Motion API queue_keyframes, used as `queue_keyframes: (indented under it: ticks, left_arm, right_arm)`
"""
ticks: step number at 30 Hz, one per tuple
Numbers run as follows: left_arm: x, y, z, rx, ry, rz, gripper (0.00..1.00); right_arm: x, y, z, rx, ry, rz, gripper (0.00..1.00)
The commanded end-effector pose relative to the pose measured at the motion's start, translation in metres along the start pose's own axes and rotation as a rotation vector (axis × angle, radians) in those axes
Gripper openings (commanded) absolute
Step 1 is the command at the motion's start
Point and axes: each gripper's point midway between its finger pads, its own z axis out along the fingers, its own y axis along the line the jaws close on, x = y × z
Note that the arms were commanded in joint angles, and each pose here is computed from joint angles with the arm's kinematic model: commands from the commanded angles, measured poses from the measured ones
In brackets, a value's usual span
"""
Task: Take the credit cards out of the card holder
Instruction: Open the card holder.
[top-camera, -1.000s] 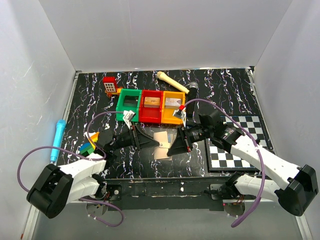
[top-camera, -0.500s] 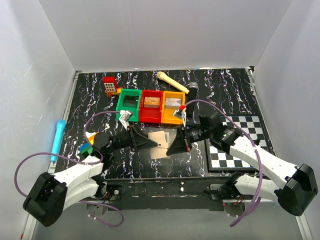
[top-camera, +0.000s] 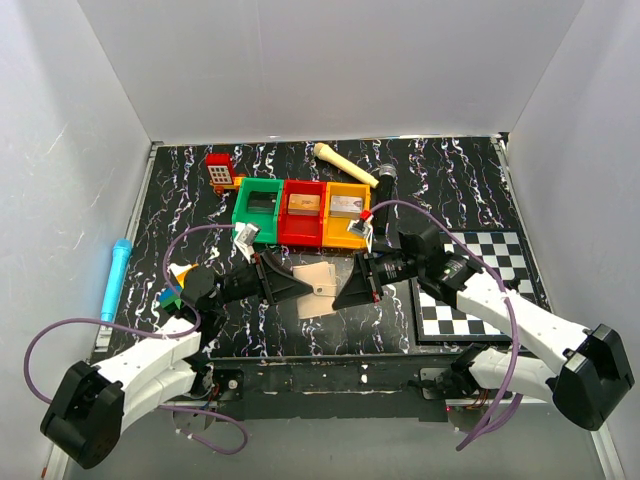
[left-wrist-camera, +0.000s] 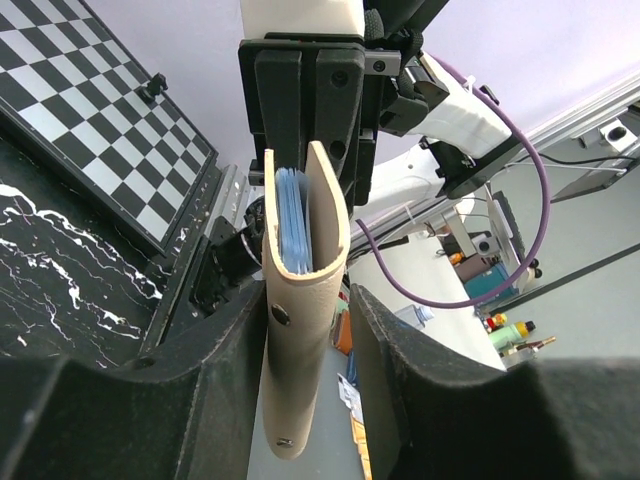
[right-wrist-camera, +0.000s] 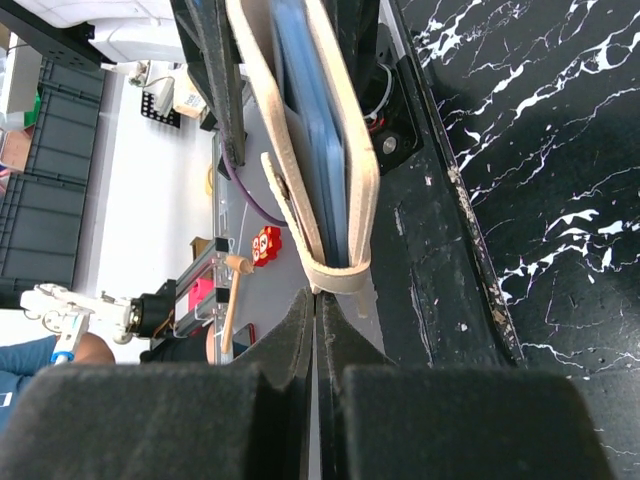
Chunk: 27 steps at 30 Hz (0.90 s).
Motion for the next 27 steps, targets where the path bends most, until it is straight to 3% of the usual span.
queue_keyframes:
  ticks: [1,5,9,19,24,27]
  left_arm:
    - [-0.003,-0.002,-0.001,-0.006,-0.018,0.022,0.4]
    - [-0.003,-0.003,-0.001,-0.006,-0.021,0.023,0.47]
    - [-0.004,-0.004,-0.001,-0.003,-0.022,0.026,0.47]
    - [-0.004,-0.006,-0.003,-0.002,-0.033,0.026,0.29]
    - [-0.004,-0.005,-0.004,-0.006,-0.036,0.026,0.31]
    - [-0.004,-0.005,-0.004,-0.01,-0.036,0.024,0.41]
  right_arm:
    - [-0.005,0.0,-0.001,-0.02,-0.026,-0.042,0.01]
    - [-0.001,-0.003,0.0,-0.022,-0.02,-0.035,0.01]
    - [0.0,-0.005,0.0,-0.022,-0.019,-0.031,0.01]
    - [0.005,-0.012,0.0,-0.018,-0.019,-0.016,0.01]
    - [0.006,-0.014,0.0,-0.019,-0.017,-0.013,0.01]
    - [0.007,-0.015,0.0,-0.018,-0.016,-0.01,0.01]
